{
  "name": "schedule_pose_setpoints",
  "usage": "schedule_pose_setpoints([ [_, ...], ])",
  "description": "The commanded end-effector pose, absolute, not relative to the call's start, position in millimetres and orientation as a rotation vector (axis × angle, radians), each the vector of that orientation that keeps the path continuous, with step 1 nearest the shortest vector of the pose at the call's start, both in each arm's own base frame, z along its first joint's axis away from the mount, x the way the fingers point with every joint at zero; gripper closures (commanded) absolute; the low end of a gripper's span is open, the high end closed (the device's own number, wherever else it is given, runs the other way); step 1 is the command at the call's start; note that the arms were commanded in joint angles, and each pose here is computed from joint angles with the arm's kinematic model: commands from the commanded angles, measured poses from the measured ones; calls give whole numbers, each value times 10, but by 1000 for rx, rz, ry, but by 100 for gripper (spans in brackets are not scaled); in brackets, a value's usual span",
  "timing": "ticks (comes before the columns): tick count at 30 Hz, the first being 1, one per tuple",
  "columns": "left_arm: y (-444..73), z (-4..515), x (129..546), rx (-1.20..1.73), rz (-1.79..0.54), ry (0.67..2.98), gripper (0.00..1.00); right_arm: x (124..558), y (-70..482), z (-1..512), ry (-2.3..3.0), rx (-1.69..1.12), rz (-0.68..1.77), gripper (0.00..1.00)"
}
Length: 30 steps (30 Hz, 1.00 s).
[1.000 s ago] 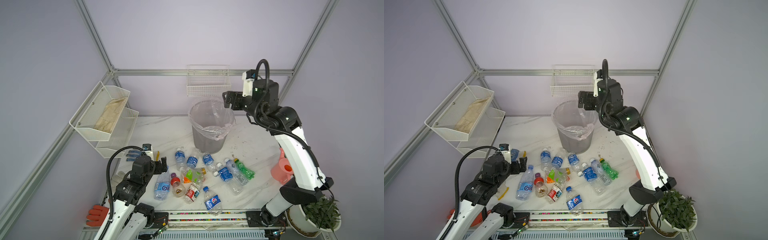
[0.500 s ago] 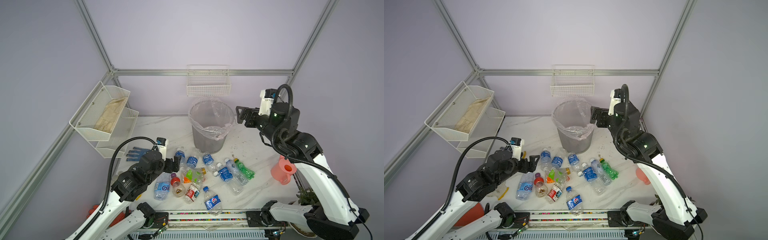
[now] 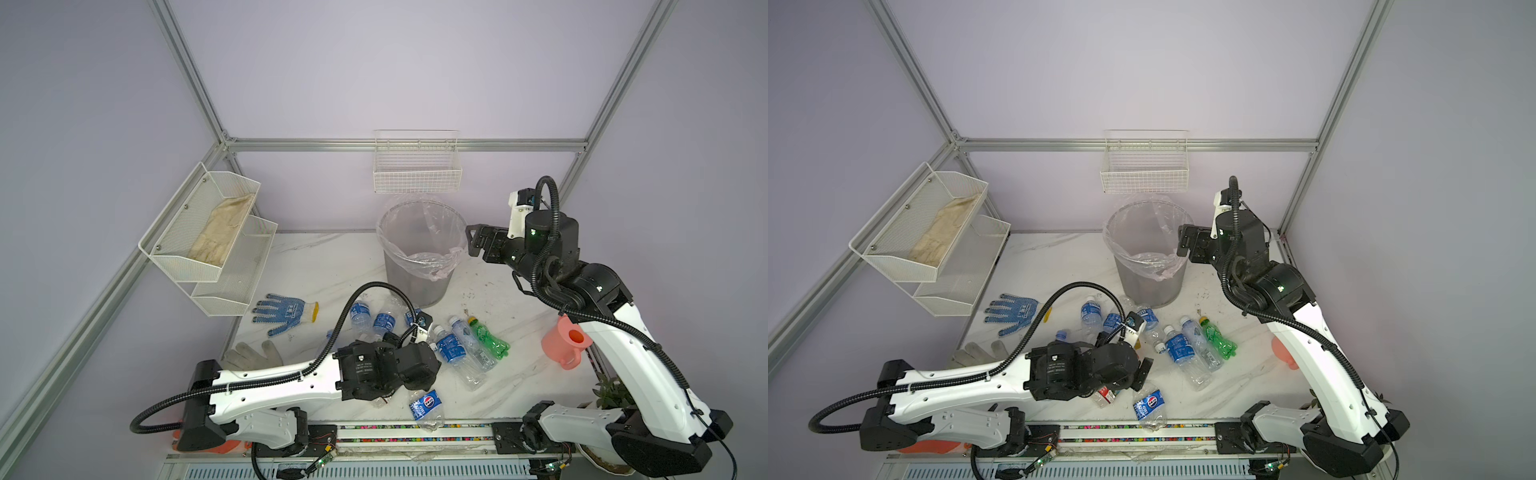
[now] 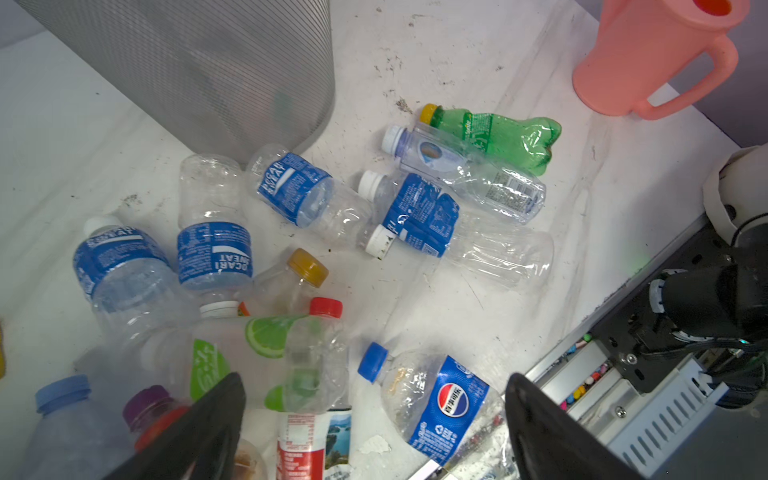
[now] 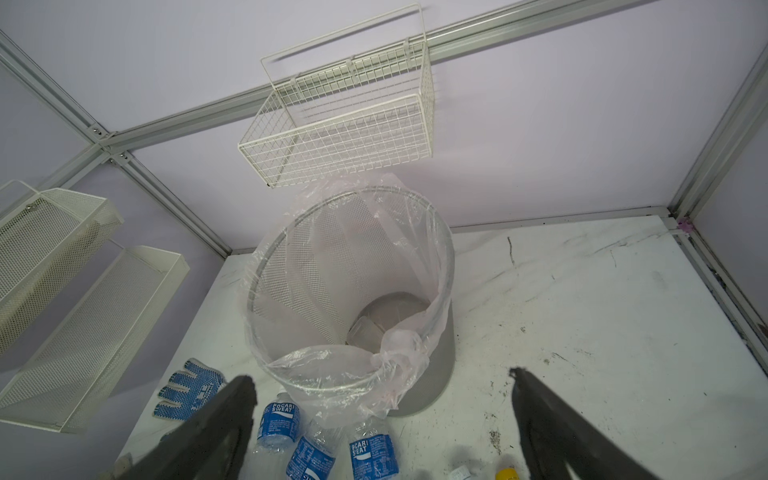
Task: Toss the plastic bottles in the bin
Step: 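Draw the right gripper back from the bin while the left arm reaches toward the bottles, then lower the left gripper onto the blue-capped Pepsi bottle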
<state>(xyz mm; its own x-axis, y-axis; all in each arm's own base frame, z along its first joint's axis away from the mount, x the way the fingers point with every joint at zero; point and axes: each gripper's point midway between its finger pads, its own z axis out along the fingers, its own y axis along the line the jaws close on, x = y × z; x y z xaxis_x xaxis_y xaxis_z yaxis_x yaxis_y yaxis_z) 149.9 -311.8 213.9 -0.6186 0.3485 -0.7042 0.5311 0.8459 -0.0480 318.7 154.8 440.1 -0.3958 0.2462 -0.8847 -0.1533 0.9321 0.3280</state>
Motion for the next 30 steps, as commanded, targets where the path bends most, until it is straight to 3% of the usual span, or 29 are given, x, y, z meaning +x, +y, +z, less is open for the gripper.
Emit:
schedule_pose_setpoints([
  [1, -3339, 2401, 1409, 478, -488, 2321, 4, 3093, 1467, 4430, 1918, 95, 443, 3],
  [13, -3584, 1665, 923, 267, -583, 2560, 0, 3026, 1430, 4305, 1934, 120, 460, 3],
  [30, -3267, 912, 875, -235, -647, 2652, 0, 2974, 1379, 4122, 1960, 138, 447, 3],
])
